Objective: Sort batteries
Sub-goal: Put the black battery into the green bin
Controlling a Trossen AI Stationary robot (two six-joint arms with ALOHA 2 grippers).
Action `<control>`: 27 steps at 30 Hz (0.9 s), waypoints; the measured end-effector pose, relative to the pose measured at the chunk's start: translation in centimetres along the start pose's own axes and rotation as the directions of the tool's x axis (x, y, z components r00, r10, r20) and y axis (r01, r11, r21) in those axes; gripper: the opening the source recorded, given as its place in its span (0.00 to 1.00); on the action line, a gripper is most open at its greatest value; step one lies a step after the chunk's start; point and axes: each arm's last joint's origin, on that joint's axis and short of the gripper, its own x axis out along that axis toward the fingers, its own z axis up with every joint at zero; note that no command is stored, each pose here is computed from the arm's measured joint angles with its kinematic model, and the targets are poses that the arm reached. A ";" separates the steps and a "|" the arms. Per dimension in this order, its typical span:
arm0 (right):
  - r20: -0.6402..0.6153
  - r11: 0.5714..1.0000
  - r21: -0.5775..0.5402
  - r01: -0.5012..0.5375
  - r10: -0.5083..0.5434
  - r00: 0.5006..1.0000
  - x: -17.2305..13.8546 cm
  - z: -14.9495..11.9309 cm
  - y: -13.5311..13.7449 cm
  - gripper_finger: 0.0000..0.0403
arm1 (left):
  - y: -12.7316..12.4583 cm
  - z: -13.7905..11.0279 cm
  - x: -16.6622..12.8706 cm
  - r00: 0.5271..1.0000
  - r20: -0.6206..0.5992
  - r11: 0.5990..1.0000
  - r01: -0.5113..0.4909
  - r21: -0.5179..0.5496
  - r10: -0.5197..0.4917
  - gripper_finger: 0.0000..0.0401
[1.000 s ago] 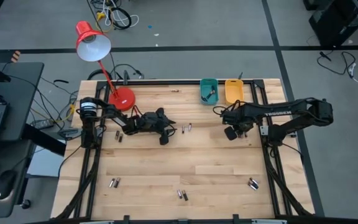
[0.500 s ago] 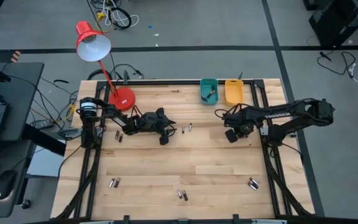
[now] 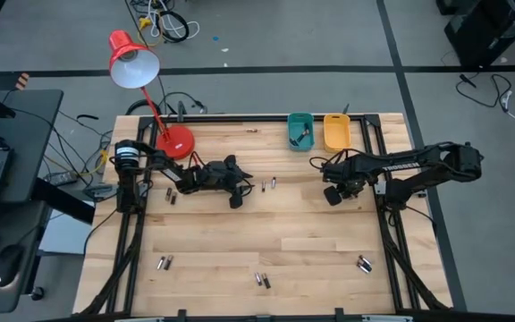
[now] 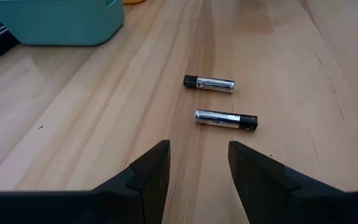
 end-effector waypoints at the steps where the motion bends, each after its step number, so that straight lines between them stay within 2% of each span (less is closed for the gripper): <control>1: 0.000 1.000 -0.001 -0.001 0.001 1.000 -0.1 0.0 0.0 0.09 | 0.0 0.0 0.0 1.000 0.000 1.000 0.000 0.000 0.000 0.45; 11: 0.051 0.998 -0.023 -0.062 0.064 0.997 -3.0 0.5 0.4 0.11 | 0.0 0.0 0.0 1.000 -0.002 1.000 0.000 0.012 0.000 0.45; 19: 0.222 0.995 -0.049 -0.087 0.095 0.970 -6.3 2.7 0.8 0.11 | 0.0 0.0 0.0 1.000 -0.003 1.000 0.001 0.012 -0.001 0.45; 22: 0.323 0.992 -0.055 -0.118 0.129 0.937 -7.2 4.6 0.6 0.11 | 0.0 0.0 0.0 1.000 -0.002 1.000 0.001 0.012 -0.001 0.45; 27: 0.501 0.972 -0.089 -0.218 0.233 0.834 -8.2 8.8 -0.1 0.11 | 0.0 0.0 0.0 1.000 -0.001 1.000 0.001 0.012 -0.001 0.45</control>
